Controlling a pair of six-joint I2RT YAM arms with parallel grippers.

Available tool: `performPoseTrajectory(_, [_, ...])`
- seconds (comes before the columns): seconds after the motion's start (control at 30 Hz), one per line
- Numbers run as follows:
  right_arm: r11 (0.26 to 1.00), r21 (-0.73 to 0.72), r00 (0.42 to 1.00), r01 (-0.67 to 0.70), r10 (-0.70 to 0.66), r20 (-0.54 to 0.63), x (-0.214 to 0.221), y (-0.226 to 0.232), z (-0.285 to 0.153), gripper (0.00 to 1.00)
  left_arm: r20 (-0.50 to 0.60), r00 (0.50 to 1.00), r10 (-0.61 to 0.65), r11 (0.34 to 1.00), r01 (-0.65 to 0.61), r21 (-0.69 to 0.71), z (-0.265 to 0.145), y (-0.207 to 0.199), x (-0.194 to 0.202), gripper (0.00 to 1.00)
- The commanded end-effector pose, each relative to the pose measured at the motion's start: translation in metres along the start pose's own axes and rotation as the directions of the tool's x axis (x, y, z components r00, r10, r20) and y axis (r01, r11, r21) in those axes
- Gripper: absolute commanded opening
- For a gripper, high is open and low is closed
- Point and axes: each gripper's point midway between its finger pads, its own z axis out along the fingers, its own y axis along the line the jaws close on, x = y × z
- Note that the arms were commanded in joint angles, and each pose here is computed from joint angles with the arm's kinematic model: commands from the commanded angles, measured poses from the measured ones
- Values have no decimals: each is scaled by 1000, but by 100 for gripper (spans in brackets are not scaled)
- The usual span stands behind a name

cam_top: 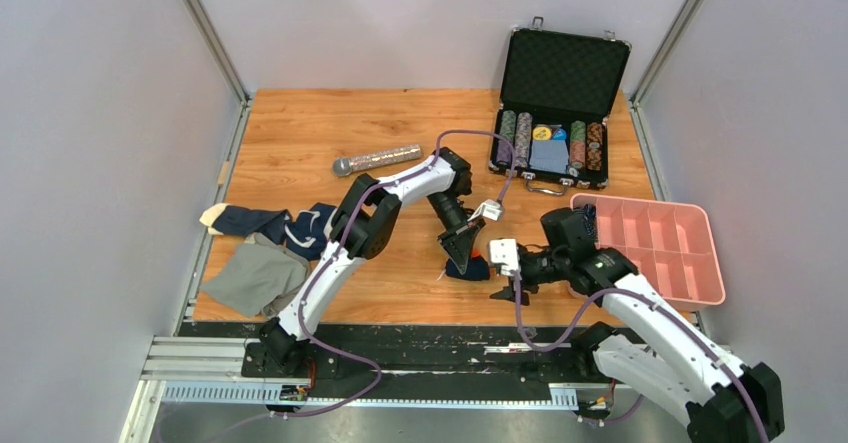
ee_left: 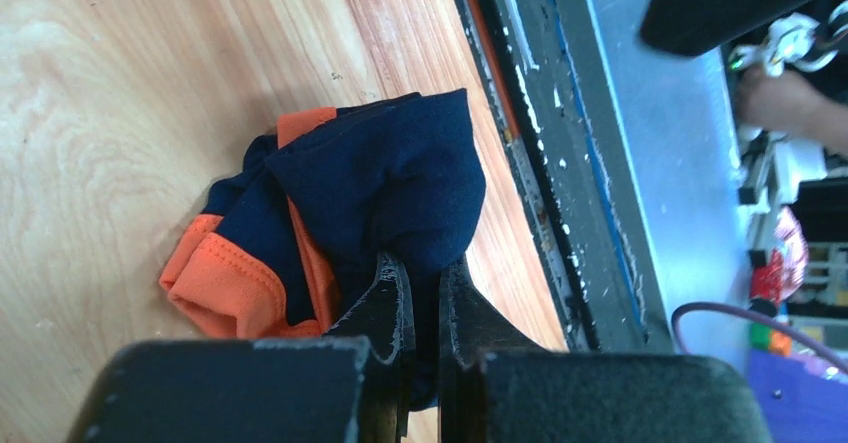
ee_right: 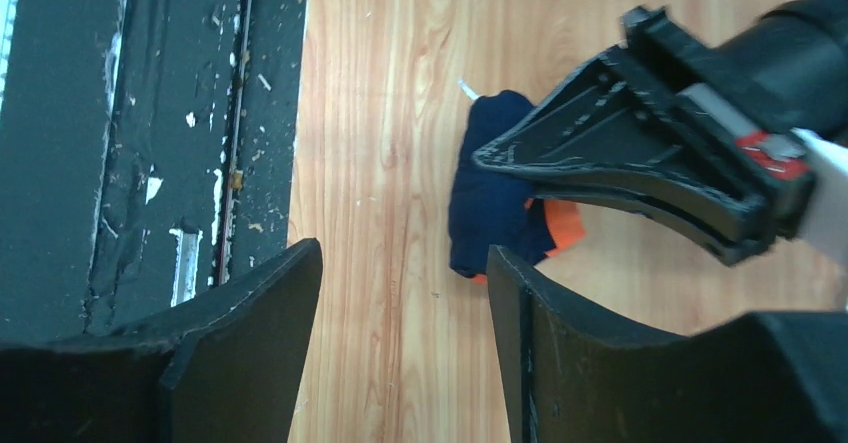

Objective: Roll the underwear
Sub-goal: Roll the underwear to the center of the board.

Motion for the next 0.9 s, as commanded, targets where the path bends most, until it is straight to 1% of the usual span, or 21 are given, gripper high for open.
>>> performPoseTrajectory(0.0, [994, 47, 995, 95, -95, 2, 0, -17, 20, 64, -123, 976, -179, 980, 188, 68, 22, 13, 63, 1])
performPoseTrajectory(0.07, [995, 57, 997, 79, -78, -17, 11, -20, 27, 65, -112, 974, -196, 976, 205, 69, 21, 14, 64, 1])
performPoseTrajectory(0.23, [989, 148, 999, 30, -24, -45, 25, -42, 41, 68, -92, 974, -205, 976, 210, 54, 20, 18, 63, 1])
performPoseTrajectory(0.47, [991, 128, 997, 43, -34, -75, 42, -44, 57, 71, -65, 977, -205, 977, 208, 48, 19, 21, 58, 1])
performPoseTrajectory(0.53, [995, 94, 996, 40, -32, -80, 47, -39, 62, 69, -57, 975, -215, 975, 218, 51, 20, 22, 57, 2])
performPoseTrajectory(0.7, [998, 36, 990, -44, 49, -133, 62, -34, 73, 60, -4, 970, -242, 969, 241, 57, 17, 22, 51, 3])
performPoseTrajectory(0.87, [996, 34, 984, -83, 87, -156, 64, -46, 82, 57, 37, 969, -245, 969, 245, 19, 7, 29, 49, 5])
